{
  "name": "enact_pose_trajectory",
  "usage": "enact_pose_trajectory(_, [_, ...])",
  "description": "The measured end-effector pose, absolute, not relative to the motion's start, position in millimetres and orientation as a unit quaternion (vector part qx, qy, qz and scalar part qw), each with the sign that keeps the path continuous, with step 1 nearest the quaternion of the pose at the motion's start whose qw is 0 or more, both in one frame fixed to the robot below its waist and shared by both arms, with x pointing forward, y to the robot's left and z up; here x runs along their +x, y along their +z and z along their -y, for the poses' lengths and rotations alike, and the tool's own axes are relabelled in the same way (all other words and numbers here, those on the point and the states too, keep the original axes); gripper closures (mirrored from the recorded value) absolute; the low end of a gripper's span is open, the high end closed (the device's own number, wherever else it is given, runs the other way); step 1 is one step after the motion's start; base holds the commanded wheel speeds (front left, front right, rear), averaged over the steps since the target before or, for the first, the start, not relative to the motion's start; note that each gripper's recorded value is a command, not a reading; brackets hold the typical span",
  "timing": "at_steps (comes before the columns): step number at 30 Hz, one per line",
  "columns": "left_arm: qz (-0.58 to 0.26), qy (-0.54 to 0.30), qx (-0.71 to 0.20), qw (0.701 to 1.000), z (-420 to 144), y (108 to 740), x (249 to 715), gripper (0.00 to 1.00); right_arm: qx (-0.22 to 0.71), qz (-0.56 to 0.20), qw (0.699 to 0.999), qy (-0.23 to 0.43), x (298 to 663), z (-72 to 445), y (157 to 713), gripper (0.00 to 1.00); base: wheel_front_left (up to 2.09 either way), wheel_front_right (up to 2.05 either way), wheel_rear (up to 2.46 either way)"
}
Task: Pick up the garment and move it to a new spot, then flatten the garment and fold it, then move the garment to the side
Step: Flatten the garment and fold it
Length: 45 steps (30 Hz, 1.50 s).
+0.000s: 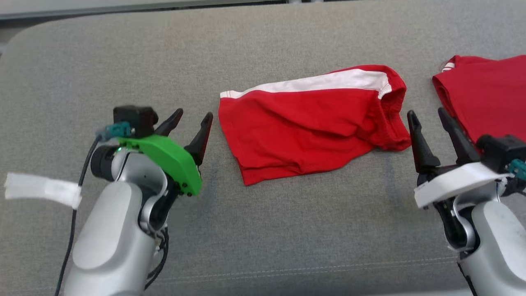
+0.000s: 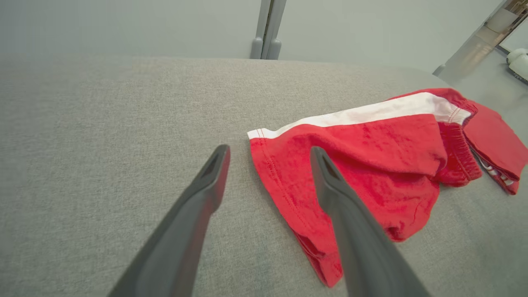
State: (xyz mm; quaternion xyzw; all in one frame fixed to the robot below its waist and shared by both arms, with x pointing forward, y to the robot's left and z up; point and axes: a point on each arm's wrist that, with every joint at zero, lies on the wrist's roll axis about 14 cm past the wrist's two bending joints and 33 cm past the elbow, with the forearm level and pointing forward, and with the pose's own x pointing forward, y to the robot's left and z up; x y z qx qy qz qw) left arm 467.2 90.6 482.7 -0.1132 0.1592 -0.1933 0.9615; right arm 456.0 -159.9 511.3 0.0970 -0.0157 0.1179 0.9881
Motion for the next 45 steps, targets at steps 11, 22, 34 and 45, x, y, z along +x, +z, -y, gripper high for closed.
enact_pose_trajectory(11, [-0.293,-0.200,-0.174,0.919,-72,428,518,0.00,0.123,-0.077,0.977,0.155,503,141,464,0.00,0.00,0.00,0.00])
enact_pose_trajectory(22, [-0.325,-0.188,-0.218,0.901,-63,402,547,0.00,0.140,-0.082,0.970,0.179,529,123,450,0.00,0.00,0.00,0.00])
enact_pose_trajectory(34, [-0.354,-0.187,-0.237,0.885,-56,384,552,1.00,0.152,-0.054,0.972,0.172,542,131,458,1.00,0.00,0.00,0.00])
enact_pose_trajectory(45, [-0.341,-0.202,-0.245,0.885,-45,391,557,1.00,0.162,-0.045,0.972,0.163,539,141,463,1.00,0.00,0.00,0.00])
